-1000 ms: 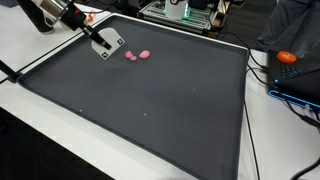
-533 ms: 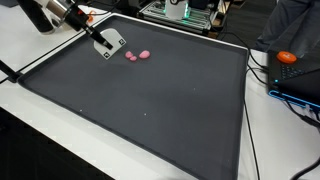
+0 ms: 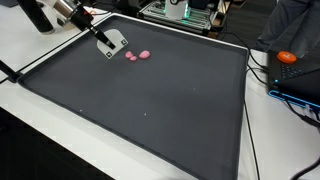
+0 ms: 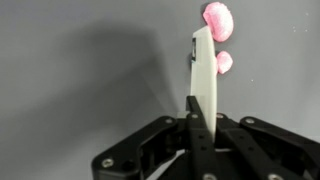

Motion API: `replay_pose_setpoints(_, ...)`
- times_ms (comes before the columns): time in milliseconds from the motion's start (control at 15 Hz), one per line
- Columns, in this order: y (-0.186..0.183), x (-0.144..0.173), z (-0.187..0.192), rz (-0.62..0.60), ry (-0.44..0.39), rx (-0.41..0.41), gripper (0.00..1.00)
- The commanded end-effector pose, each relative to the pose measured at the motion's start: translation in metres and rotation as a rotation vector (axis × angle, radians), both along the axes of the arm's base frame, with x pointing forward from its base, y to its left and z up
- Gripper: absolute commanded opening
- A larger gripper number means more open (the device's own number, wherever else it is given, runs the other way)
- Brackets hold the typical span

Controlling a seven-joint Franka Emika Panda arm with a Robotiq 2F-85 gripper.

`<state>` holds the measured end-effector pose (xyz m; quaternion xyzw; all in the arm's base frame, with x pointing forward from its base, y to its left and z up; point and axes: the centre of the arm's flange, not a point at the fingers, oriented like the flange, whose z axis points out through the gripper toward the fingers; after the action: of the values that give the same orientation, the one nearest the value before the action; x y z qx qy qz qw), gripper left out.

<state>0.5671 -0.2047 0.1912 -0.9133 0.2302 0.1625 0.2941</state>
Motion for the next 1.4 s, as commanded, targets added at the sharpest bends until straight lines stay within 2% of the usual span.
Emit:
replay_pose_setpoints(0,0.012,-0.024,0.01,0.044,-0.077,-0.022,0.01)
replay_pose_setpoints(467,0.037,-0.036,0.039,0.221,-0.146,-0.073,0.01)
replay_pose_setpoints(933,0.081,-0.042,0.069,0.42,-0.177,-0.19,0.01)
replay_pose_setpoints(1333,0.127,-0.051,0.101,0.566,-0.25,-0.306,0.01)
